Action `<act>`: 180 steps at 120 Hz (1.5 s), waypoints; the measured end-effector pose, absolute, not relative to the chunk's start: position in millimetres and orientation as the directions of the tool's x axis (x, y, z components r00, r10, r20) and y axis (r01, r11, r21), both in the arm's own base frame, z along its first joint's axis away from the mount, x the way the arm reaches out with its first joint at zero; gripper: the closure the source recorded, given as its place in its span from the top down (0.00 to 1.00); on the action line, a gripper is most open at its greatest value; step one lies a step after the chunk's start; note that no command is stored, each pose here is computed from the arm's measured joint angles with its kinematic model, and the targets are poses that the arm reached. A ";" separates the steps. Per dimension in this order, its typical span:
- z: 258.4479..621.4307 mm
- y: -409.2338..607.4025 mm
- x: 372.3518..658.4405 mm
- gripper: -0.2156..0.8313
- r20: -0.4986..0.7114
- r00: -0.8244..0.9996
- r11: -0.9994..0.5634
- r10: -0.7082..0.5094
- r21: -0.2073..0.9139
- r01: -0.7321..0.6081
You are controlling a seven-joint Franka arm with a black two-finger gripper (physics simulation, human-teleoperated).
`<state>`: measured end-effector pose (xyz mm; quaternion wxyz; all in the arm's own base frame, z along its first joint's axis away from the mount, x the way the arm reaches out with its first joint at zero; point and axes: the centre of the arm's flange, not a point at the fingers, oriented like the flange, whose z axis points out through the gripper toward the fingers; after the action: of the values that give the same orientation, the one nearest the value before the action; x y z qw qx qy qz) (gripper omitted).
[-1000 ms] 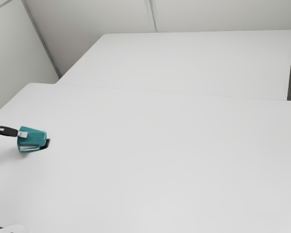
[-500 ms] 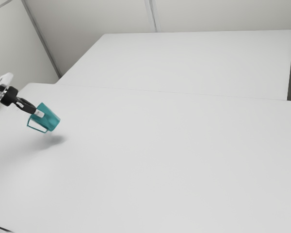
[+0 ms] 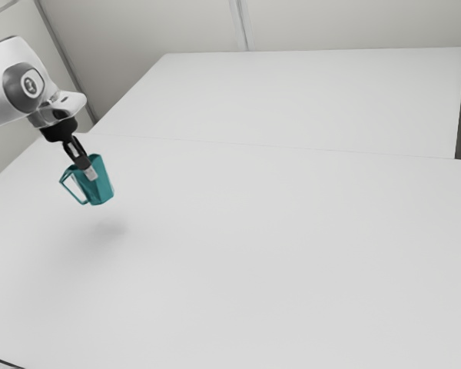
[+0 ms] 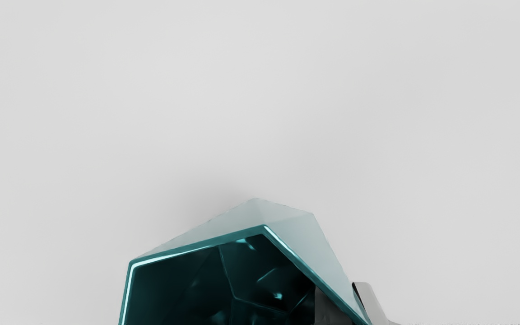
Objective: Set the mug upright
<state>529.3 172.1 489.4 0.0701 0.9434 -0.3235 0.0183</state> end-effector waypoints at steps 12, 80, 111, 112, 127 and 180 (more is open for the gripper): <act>492.5 147.0 524.8 0.04 0.038 0.805 -0.801 -0.592 0.087 -0.593; 441.9 51.1 511.3 0.04 -0.042 0.915 -0.913 -0.402 -0.059 -0.404; 418.1 22.6 510.1 0.05 -0.002 0.948 -0.943 -0.320 -0.102 -0.318; 417.8 21.8 510.2 0.05 0.000 0.948 -0.943 -0.317 -0.103 -0.315; 410.7 8.3 509.2 0.05 0.022 0.959 -0.954 -0.284 -0.109 -0.280; 384.4 -17.3 505.5 0.05 0.051 0.986 -0.983 -0.157 -0.102 -0.151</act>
<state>505.5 -17.3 384.4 -0.0489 0.9954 -0.0775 0.0294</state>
